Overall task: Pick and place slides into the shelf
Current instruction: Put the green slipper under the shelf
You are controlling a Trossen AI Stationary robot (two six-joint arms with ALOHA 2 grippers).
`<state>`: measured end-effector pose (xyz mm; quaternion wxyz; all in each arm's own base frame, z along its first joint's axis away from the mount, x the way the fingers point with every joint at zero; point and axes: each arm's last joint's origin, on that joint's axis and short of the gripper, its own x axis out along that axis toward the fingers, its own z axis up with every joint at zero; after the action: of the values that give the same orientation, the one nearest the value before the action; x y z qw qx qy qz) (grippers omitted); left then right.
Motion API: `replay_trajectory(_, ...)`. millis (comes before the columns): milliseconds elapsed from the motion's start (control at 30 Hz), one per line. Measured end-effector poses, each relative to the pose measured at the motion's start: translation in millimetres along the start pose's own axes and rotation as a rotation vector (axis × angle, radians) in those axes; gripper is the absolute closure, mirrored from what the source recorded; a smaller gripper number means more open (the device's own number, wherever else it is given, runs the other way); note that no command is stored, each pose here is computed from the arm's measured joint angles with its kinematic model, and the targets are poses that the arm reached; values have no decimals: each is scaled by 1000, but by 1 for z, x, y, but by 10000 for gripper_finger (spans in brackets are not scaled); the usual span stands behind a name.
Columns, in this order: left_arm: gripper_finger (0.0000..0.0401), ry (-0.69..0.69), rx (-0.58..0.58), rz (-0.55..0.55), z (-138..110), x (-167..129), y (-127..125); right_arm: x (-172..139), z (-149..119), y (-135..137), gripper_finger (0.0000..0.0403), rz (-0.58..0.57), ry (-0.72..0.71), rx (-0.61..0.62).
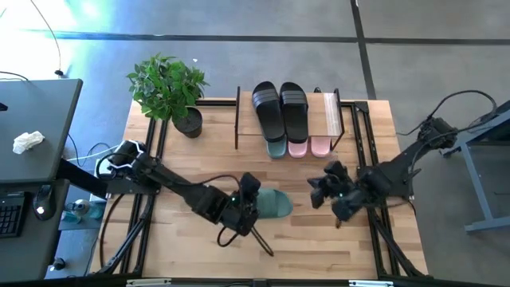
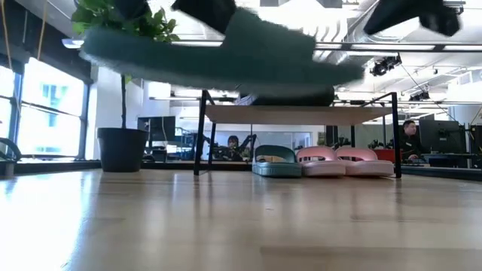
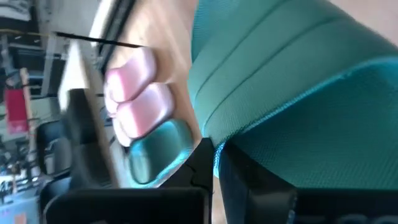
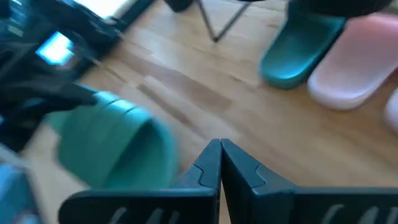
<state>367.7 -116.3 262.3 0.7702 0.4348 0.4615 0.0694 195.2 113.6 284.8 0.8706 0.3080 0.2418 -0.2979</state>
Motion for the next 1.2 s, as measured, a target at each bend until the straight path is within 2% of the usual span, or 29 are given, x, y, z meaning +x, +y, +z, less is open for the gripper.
replay_trajectory(233,400,5,-84,141,8,-15,48,-19,-55,-1,403,226,-87,241)
replay_trajectory(367,401,21,-110,238,10,-23,72,-23,-83,-8,403,372,-240,411)
replay_trajectory(533,401,82,-156,363,4,-24,103,-14,-103,-9,403,439,-363,521)
replay_trajectory(600,401,114,-194,415,0,-21,116,-3,-105,-7,403,433,-373,553)
replay_trajectory(733,401,169,-251,504,-8,-18,141,19,-102,1,402,388,-378,522)
replay_trajectory(867,401,181,-272,525,-14,-15,157,40,-90,9,390,372,-370,543)
replay_trajectory(933,401,180,-269,535,-15,-14,161,50,-82,14,370,395,-340,560)
replay_trajectory(1067,401,169,-245,550,-12,-14,166,69,-64,23,316,482,-309,519)
replay_trajectory(1200,401,159,-232,560,-10,-16,167,74,-51,34,275,597,-428,459)
